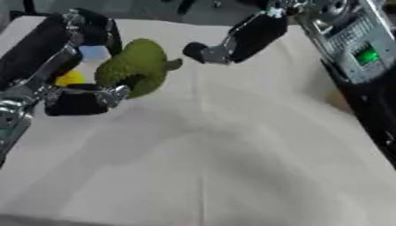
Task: Pick up the objects with one hand, pass them to the other hand, and then place them into the box on the other side of the table.
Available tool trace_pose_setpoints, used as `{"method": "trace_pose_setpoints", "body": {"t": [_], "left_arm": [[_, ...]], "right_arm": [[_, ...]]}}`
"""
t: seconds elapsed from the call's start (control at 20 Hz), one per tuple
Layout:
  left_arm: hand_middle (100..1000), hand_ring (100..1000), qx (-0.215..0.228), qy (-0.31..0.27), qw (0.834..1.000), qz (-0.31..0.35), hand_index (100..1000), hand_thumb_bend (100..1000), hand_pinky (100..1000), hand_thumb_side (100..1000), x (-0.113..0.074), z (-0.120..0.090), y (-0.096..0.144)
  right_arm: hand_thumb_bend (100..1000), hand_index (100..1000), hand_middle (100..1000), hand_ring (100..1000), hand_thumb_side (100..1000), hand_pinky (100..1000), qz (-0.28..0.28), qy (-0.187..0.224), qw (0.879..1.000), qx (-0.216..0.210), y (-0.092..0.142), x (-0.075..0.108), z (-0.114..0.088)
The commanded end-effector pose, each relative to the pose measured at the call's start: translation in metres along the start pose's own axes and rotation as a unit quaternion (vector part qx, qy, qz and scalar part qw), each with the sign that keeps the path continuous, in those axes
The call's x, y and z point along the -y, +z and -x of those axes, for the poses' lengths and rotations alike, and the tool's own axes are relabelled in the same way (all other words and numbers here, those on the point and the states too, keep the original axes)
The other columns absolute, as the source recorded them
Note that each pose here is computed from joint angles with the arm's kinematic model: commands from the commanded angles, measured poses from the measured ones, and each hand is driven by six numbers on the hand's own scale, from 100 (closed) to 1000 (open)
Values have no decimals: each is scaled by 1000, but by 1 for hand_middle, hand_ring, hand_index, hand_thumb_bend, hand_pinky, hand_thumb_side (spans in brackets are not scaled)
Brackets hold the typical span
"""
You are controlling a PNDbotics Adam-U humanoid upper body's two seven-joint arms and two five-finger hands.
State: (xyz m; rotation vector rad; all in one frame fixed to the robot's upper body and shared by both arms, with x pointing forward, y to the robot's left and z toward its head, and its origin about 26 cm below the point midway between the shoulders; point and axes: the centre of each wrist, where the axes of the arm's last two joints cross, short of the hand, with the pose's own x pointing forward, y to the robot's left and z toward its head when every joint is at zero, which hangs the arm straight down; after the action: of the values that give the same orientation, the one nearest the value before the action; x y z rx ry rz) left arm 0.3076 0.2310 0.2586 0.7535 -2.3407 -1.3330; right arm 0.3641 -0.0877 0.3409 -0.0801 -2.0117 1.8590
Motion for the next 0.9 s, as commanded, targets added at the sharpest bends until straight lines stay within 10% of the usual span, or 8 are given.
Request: {"method": "trace_pose_setpoints", "body": {"t": [0.05,0.9], "left_arm": [[425,482,12,-17,1000,-9,452,100,568,100,-8,-4,-4],[418,476,2,-10,999,-40,449,100,561,100,-1,-7,-6]], "right_arm": [[272,900,900,845,292,989,-6,14,1000,1,-4,5,-3],[239,918,915,835,303,987,1,-22,999,27,-4,7,-13]]}}
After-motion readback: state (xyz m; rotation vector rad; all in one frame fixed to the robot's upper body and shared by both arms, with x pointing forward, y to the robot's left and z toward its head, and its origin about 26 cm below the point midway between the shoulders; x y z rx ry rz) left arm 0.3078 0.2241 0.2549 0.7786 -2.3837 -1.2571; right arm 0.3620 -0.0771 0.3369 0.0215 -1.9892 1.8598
